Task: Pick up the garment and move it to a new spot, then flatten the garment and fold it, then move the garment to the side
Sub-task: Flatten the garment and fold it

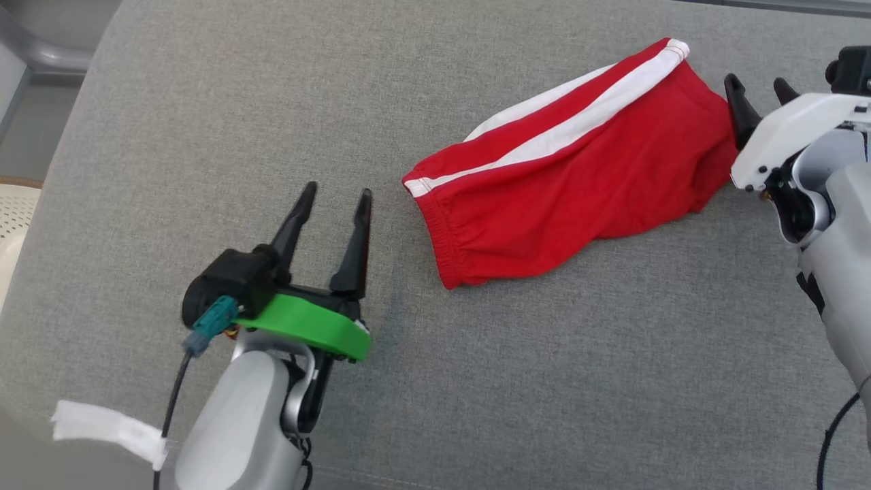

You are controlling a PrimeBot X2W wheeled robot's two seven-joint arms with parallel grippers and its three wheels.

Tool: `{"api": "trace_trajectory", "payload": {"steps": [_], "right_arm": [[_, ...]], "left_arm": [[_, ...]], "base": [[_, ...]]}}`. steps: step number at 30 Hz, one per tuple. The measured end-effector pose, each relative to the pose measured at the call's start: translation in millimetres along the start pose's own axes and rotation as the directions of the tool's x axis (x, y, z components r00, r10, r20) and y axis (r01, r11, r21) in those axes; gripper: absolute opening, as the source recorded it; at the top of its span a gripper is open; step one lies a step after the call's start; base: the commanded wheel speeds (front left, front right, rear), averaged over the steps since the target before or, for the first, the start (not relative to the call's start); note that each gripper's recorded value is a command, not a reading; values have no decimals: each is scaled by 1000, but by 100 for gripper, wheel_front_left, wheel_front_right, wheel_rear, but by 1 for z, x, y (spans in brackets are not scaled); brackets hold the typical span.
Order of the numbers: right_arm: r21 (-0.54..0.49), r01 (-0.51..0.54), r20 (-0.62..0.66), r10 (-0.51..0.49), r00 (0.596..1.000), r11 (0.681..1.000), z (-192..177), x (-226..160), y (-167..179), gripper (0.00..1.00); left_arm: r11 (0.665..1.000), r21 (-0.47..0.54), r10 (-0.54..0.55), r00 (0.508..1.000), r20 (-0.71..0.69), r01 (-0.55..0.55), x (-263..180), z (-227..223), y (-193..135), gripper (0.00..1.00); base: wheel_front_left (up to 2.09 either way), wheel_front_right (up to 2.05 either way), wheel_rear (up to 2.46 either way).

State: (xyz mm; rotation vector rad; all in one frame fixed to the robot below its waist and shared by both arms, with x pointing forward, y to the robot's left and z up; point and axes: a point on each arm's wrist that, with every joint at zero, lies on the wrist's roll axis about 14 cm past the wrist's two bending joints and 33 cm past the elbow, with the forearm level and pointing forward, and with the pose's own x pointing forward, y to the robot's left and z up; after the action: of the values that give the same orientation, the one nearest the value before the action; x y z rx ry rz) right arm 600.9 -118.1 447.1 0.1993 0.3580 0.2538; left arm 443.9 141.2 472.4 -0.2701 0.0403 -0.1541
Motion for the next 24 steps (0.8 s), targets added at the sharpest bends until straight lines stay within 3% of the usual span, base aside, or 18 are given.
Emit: {"api": "trace_trajectory", "payload": {"steps": [9, 21, 23, 24], "right_arm": [[-40, 21, -97, -24, 995, 999, -32, -12, -17, 100], [-42, 24, -221, -32, 975, 999, -67, -5, -17, 100], [-39, 19, -237, -28, 971, 999, -69, -3, -14, 35], [-34, 18, -239, -25, 971, 999, -69, -3, -13, 9]], "left_arm": [[978, 63, 193, 976, 101, -200, -31, 28, 56, 100], [961, 83, 255, 962, 100, -263, -46, 27, 75, 100], [960, 81, 259, 961, 95, -267, -48, 26, 75, 100], [960, 81, 259, 961, 93, -267, -48, 25, 75, 100]], "base": [[0, 0, 0], [0, 0, 0], [0, 0, 0], [0, 0, 0]]}}
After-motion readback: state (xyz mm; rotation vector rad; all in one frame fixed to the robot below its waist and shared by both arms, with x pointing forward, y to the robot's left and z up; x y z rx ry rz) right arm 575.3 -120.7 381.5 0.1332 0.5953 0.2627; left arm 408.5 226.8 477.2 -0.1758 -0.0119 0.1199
